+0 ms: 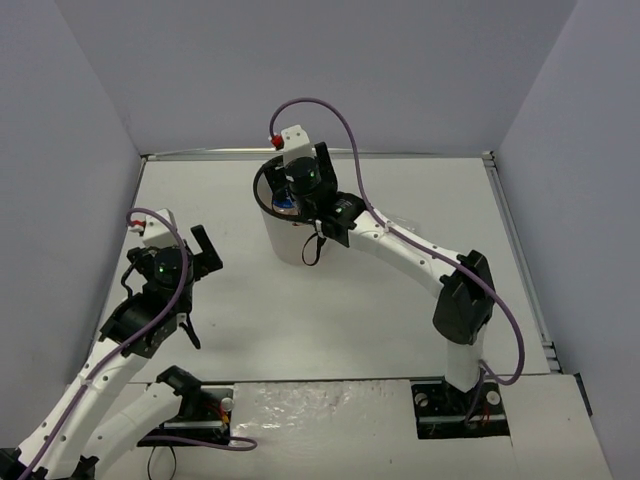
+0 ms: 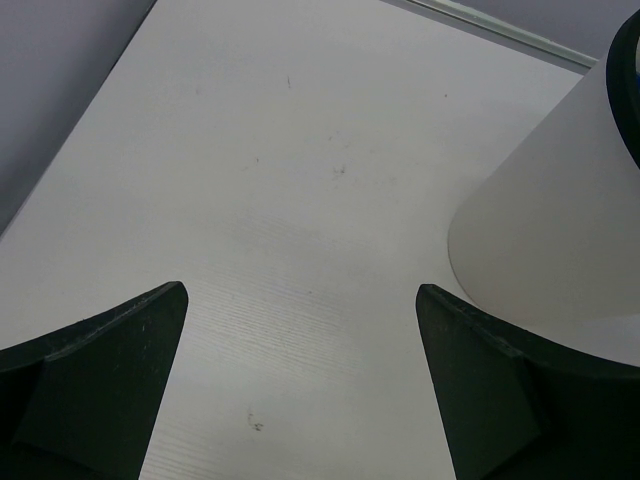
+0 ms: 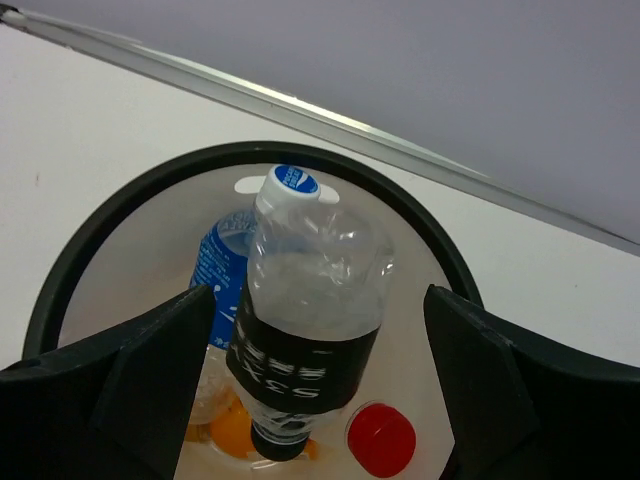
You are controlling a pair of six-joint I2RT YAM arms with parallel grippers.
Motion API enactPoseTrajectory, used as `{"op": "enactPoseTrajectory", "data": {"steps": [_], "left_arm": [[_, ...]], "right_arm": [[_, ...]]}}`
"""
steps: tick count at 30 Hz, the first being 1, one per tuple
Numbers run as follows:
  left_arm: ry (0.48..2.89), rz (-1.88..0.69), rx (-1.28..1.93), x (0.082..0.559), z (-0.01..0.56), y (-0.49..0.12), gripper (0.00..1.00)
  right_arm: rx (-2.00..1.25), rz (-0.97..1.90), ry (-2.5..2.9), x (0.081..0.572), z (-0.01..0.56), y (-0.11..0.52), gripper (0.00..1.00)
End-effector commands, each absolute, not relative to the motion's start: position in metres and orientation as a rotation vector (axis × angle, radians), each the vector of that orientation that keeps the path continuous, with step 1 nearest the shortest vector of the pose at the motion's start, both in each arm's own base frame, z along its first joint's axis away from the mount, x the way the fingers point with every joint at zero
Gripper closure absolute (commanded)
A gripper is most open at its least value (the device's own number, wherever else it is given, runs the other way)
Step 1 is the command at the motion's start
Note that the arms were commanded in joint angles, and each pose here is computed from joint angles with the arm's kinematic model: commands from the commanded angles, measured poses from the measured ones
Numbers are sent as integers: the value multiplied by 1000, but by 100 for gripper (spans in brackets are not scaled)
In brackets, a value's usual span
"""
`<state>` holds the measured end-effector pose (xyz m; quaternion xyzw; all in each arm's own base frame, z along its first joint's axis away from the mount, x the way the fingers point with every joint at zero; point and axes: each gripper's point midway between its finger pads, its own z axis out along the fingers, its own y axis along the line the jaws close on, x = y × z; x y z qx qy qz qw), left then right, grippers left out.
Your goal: Put the plastic bottles in the bin
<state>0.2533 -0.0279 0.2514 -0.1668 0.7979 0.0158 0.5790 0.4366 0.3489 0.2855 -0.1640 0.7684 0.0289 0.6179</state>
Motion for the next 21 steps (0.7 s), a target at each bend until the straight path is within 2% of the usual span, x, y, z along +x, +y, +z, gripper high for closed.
{"op": "enactPoseTrajectory", "data": {"steps": [1, 5, 9, 13, 17, 21], "left_arm": [[1798, 37, -433, 261, 269, -23, 3], [1811, 54, -431, 263, 267, -23, 3], [1823, 86, -434, 264, 263, -21, 3], [1820, 136, -453, 259, 263, -11, 3], [1801, 139, -456, 256, 267, -7, 3], [1800, 134, -449, 257, 266, -8, 3]], "right_arm": [[-260, 186, 1574, 418, 387, 324, 0], [-313, 241, 1524, 403, 414, 305, 0], [-342, 370, 1507, 427, 433, 241, 0], [-458, 265, 1603, 462, 397, 160, 0], [-547, 233, 1769, 490, 331, 97, 0], [-658, 317, 1861, 507, 279, 66, 0]]}}
